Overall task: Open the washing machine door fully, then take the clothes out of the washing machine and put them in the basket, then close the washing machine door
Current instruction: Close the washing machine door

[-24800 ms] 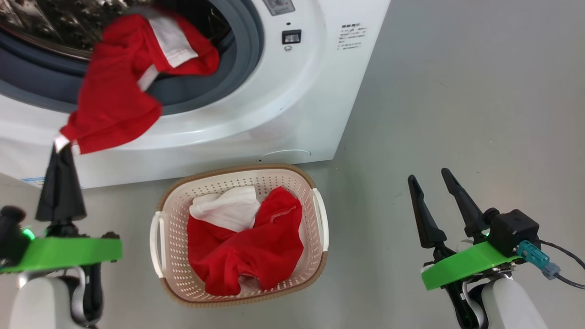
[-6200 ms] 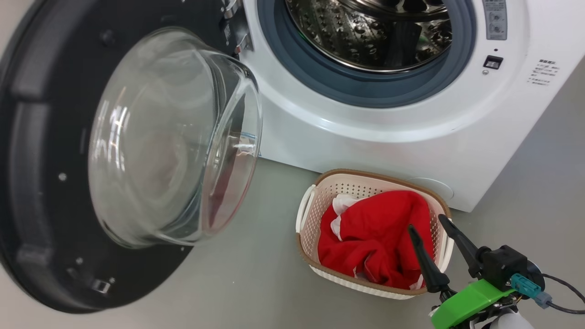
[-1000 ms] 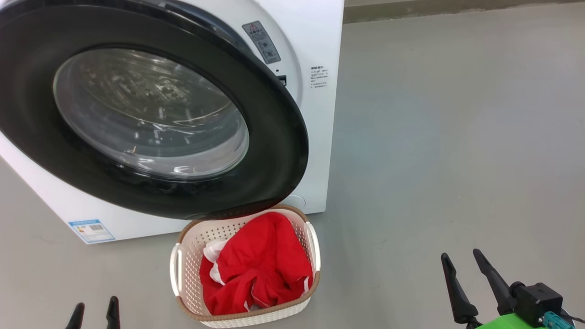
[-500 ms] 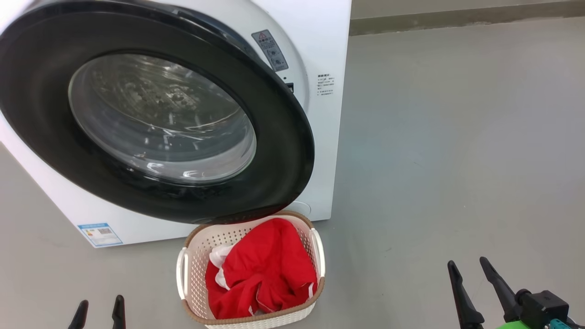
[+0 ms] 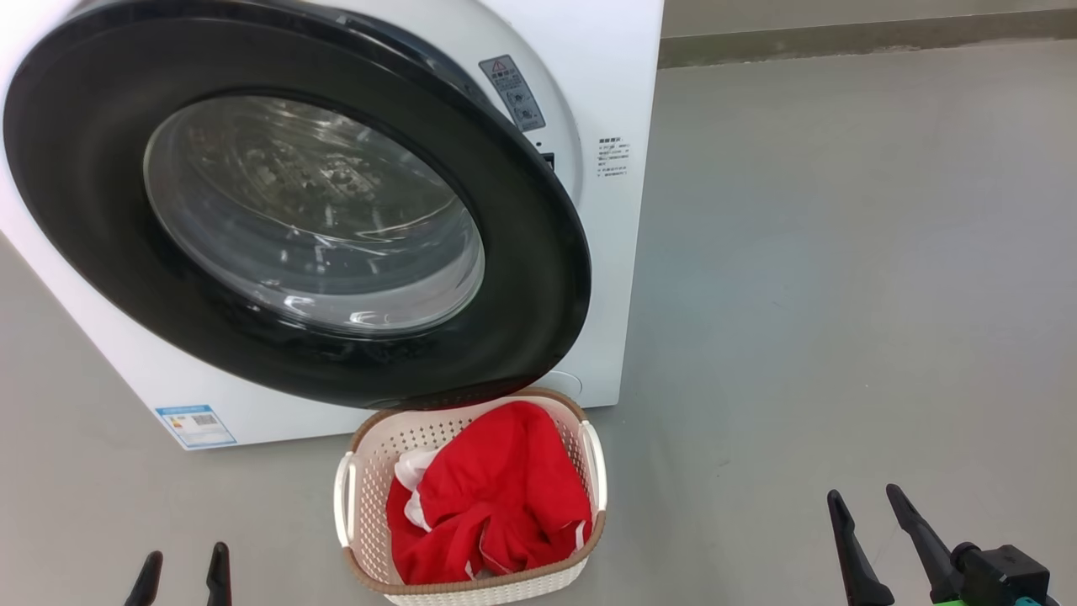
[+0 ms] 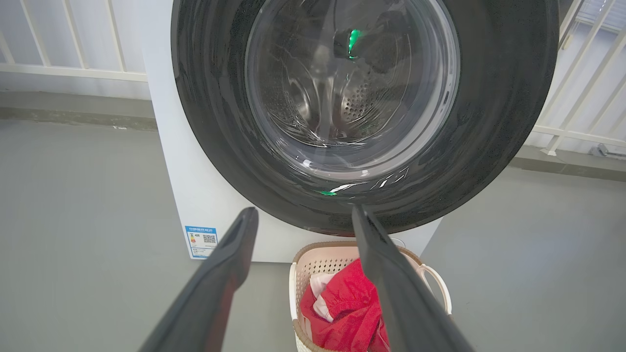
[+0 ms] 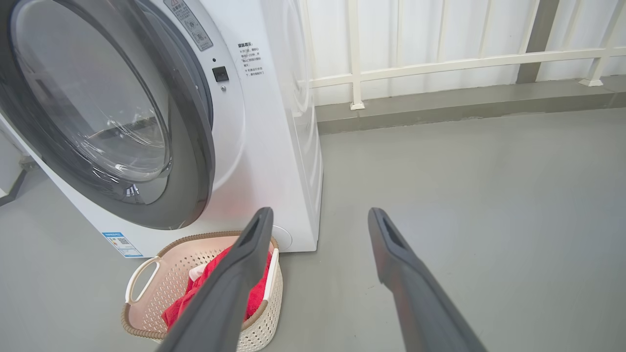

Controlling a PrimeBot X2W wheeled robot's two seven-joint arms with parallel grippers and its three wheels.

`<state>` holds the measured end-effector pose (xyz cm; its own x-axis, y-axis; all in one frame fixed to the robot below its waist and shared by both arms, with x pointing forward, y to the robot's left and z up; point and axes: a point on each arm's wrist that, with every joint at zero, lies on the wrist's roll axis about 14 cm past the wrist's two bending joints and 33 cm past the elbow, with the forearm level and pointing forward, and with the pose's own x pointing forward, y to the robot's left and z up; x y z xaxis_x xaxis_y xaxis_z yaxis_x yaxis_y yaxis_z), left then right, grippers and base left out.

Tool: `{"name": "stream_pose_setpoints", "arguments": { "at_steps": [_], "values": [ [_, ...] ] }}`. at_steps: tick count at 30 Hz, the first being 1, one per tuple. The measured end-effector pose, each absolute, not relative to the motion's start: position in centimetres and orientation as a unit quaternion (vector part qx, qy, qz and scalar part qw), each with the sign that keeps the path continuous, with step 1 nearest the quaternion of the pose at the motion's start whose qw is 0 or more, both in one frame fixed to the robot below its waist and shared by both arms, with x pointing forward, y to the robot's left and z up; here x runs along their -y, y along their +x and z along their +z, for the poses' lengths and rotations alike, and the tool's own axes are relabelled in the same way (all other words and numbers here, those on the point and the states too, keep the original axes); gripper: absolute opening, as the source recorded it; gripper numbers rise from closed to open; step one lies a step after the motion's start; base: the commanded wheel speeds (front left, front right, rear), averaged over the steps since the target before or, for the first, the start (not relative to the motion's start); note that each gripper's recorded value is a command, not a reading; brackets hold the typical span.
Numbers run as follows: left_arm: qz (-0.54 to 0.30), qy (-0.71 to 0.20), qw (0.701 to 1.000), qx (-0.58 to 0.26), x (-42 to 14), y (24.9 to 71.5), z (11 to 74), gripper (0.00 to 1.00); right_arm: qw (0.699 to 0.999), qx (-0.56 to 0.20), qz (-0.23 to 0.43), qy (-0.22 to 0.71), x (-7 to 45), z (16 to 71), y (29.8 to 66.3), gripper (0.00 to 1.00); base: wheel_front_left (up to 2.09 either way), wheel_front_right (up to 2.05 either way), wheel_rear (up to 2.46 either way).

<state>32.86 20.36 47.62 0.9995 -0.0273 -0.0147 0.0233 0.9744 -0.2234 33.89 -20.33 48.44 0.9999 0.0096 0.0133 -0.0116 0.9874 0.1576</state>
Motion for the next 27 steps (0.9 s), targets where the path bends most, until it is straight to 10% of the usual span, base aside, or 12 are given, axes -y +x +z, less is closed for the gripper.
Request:
{"name": "stream_pose_setpoints", "arguments": {
  "at_steps": [7,10,27],
  "values": [
    [-0.008,-0.112,0.994,-0.01,-20.6,32.7,47.5,1.0,0.997,0.005,0.01,0.079,20.0,48.4,34.1,1.0,0.0,0.0,0.0],
    [-0.008,-0.112,0.994,-0.01,-20.6,32.6,47.5,1.0,0.996,0.003,0.017,0.083,19.5,48.3,34.4,0.02,0.0,0.0,0.0],
    [0.014,-0.13,0.991,-0.003,-20.6,32.6,47.7,1.0,0.979,0.065,0.166,0.095,9.0,53.8,42.9,0.0,0.0,0.0,0.0]
  ]
}}
